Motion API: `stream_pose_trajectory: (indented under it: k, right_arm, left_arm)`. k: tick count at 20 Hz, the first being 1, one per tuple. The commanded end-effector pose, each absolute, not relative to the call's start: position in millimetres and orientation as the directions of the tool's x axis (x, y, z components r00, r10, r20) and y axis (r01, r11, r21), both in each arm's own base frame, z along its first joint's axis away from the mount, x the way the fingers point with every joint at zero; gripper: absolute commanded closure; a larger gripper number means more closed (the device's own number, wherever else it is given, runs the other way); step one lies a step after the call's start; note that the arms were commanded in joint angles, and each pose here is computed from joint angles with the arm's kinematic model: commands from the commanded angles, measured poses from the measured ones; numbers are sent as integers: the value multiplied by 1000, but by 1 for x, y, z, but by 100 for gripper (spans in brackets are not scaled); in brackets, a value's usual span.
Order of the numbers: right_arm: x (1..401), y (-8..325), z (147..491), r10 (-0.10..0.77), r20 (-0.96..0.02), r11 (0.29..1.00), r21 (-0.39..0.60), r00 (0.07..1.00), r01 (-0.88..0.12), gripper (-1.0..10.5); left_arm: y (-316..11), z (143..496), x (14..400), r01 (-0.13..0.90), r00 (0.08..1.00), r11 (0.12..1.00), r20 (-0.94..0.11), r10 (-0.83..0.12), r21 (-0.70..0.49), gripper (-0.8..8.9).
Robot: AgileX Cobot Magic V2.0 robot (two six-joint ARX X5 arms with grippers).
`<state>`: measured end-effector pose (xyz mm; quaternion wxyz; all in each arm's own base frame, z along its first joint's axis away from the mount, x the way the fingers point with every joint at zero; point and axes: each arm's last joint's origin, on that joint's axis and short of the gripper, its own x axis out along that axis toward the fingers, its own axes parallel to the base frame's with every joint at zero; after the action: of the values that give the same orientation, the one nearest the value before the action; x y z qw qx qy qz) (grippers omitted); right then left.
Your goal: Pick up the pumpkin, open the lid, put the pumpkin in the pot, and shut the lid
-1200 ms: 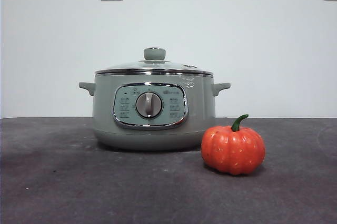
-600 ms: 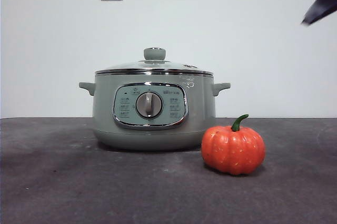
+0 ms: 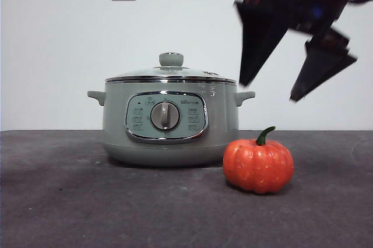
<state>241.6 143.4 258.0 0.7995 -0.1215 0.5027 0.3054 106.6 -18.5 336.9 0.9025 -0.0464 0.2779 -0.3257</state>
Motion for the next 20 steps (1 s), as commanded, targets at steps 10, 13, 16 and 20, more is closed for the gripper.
stream_pose_trajectory:
  k: [10,13,16,20]
  right_arm:
    - [275,169,191,293,-934,798,121,204,-590,225]
    - [276,172,180,279,-944,797,126,175,-591,226]
    - [275,177,178,273,-946,791,119,172,-600,345]
    - [273,176,177,221,-957,824,81,187,-560,832]
  left_arm:
    - [-19,338,107,568,635,781,-466,-616,-258,122]
    - [-19,338,107,568,635,782,-467,-615,-257,122]
    - [-19,338,107,568,635,782,-467,-615,-257,122]
    - [-19,338,107,568,635,782,-467,-615,-257,122]
